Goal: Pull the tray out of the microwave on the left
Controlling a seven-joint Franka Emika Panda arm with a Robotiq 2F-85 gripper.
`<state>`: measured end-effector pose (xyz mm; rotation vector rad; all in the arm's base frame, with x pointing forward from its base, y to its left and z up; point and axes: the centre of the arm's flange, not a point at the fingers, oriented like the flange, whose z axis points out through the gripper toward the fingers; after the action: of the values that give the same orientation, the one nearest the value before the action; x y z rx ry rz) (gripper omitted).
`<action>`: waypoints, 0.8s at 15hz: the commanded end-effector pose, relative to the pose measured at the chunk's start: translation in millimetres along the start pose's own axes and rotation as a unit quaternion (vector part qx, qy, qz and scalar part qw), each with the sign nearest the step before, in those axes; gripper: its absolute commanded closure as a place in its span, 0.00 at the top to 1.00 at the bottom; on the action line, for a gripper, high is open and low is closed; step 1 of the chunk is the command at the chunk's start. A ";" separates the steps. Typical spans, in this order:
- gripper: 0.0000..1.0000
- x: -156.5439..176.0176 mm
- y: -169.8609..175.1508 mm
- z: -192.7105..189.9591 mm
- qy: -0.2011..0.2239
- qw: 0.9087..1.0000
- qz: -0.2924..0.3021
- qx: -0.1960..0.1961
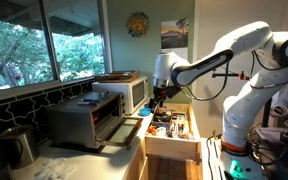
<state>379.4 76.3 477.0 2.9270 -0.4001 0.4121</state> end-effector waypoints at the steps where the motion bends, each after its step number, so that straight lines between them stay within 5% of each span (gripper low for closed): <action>1: 1.00 18.0 8.2 8.9 0.056 0.998 0.015 0.009; 8: 1.00 79.5 6.2 41.5 0.143 0.982 -0.088 0.088; 12: 1.00 76.1 6.8 47.8 0.152 0.981 -0.085 0.084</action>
<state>460.1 42.4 454.3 2.9539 -0.0761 0.8903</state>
